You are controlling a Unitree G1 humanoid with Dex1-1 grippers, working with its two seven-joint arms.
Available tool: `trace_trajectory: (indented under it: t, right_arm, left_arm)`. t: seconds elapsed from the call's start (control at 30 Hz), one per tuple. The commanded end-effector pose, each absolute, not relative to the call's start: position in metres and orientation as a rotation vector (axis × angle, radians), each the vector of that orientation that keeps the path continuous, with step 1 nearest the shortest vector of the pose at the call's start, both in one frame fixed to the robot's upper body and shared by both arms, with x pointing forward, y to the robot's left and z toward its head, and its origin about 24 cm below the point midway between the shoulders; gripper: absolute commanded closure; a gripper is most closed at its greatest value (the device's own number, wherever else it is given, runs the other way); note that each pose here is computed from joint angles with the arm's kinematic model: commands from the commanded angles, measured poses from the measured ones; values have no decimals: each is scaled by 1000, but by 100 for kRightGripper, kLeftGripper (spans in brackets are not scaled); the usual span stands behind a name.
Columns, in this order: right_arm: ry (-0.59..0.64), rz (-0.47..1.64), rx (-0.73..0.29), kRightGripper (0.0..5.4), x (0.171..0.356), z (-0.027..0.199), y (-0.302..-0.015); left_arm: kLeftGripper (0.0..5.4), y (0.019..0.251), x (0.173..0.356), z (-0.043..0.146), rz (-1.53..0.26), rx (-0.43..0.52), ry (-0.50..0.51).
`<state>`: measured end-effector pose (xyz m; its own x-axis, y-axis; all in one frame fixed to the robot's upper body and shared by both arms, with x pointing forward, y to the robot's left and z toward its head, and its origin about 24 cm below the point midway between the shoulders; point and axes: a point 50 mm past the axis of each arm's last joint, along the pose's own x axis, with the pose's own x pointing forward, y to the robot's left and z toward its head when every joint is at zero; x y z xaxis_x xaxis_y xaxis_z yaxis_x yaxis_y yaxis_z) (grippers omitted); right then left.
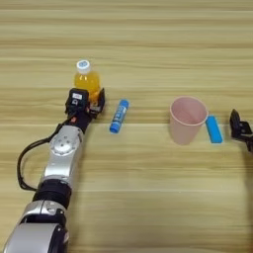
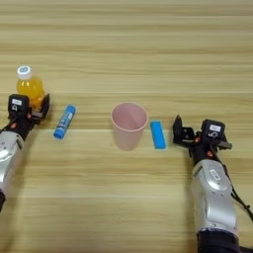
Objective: Move the objects on the table
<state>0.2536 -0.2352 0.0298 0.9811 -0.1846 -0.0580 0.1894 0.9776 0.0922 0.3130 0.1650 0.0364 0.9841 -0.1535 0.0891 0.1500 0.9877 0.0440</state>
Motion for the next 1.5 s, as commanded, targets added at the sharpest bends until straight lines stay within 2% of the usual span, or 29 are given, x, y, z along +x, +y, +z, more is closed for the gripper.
trace_trajectory:
  t: [0.03,0.23,0.33,0.47,0.67,1.2,1.5]
  right_arm:
    - [55,-186,93,0,254,29,-235]
    - [58,-184,90,0,254,29,-234]
    - [59,-183,90,0,255,28,-234]
    - [59,-183,90,0,255,28,-233]
    - [58,-183,90,0,255,28,-232]
    - [55,-183,91,0,255,29,-232]
    - [54,-182,93,0,255,29,-230]
  left_arm:
    - [200,158,309,65,-190,-11,-214]
    - [200,134,286,101,-326,-88,-325]
    - [200,119,276,105,-420,-117,-313]
    - [201,95,263,95,-582,-119,-242]
    - [201,82,254,85,-682,-103,-192]
    - [201,83,260,60,-662,-18,-123]
    - [201,88,268,28,-619,8,-28]
